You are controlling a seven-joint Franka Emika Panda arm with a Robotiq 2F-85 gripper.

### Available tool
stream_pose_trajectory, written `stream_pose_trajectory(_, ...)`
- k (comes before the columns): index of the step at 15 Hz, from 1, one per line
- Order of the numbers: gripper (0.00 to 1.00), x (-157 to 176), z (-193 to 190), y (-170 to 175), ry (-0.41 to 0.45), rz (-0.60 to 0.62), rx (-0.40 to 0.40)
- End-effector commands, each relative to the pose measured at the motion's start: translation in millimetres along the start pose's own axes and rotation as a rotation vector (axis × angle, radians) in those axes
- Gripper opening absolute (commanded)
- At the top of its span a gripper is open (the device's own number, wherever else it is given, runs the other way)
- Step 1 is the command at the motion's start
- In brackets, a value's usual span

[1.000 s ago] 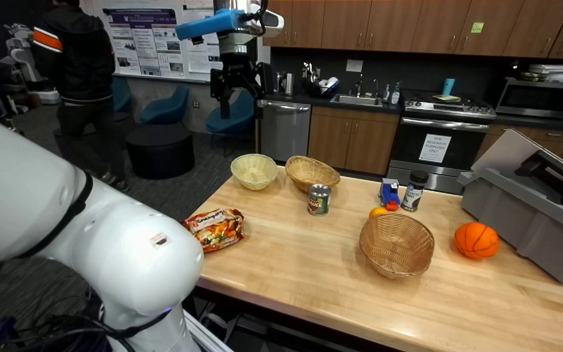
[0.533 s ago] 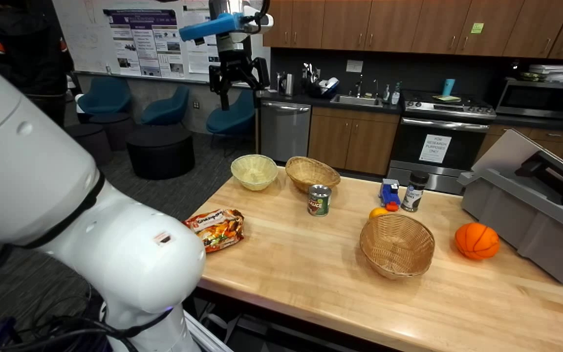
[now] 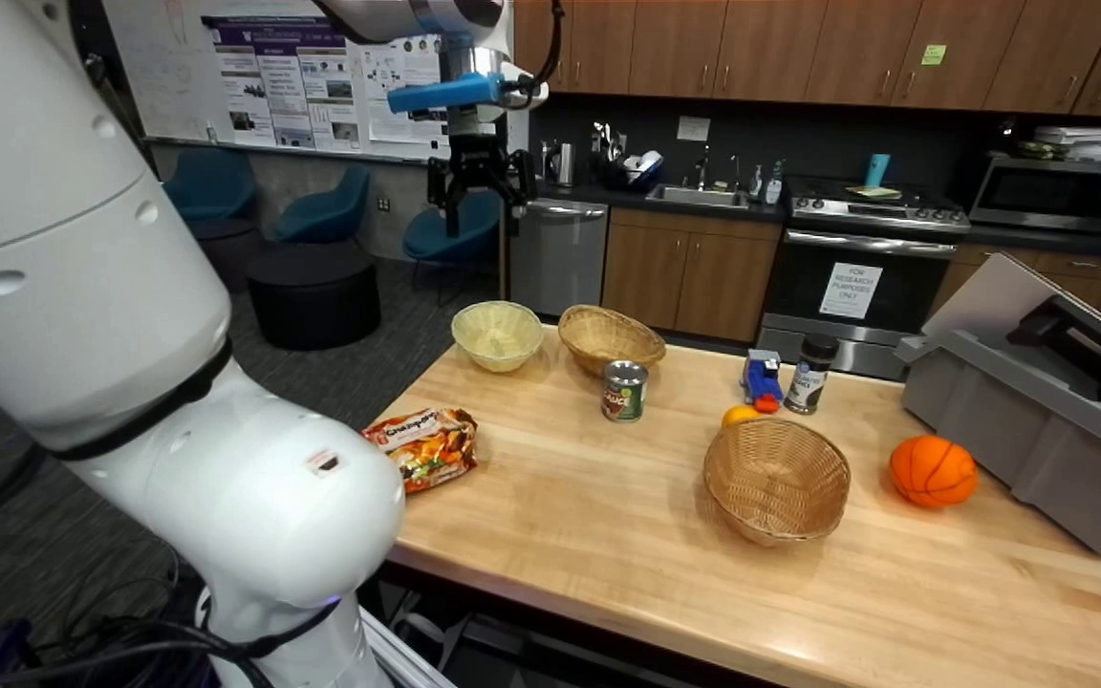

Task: Put the green can in the dark brown basket at the top

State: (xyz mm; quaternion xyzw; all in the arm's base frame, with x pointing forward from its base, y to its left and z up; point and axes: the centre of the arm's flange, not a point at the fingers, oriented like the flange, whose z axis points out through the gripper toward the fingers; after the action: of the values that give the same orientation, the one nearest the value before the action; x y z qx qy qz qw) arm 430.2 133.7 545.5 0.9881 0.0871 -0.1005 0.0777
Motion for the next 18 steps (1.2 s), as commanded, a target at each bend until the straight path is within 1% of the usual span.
stream_pose_trajectory(1,1.00,18.9,9.5,8.4,-0.037,-0.032,0.005)
stream_pose_trajectory(5,1.00,19.2,31.7,10.5,-0.107,-0.005,0.025)
stream_pose_trajectory(10,1.00,9.1,35.4,1.3,-0.168,0.030,0.068)
stream_pose_trajectory(13,1.00,6.6,27.9,-15.3,-0.182,0.013,0.049)
stream_pose_trajectory(15,1.00,7.6,19.3,-27.6,-0.177,-0.002,0.026)
stream_pose_trajectory(18,1.00,8.1,7.9,-40.7,-0.149,-0.004,0.021)
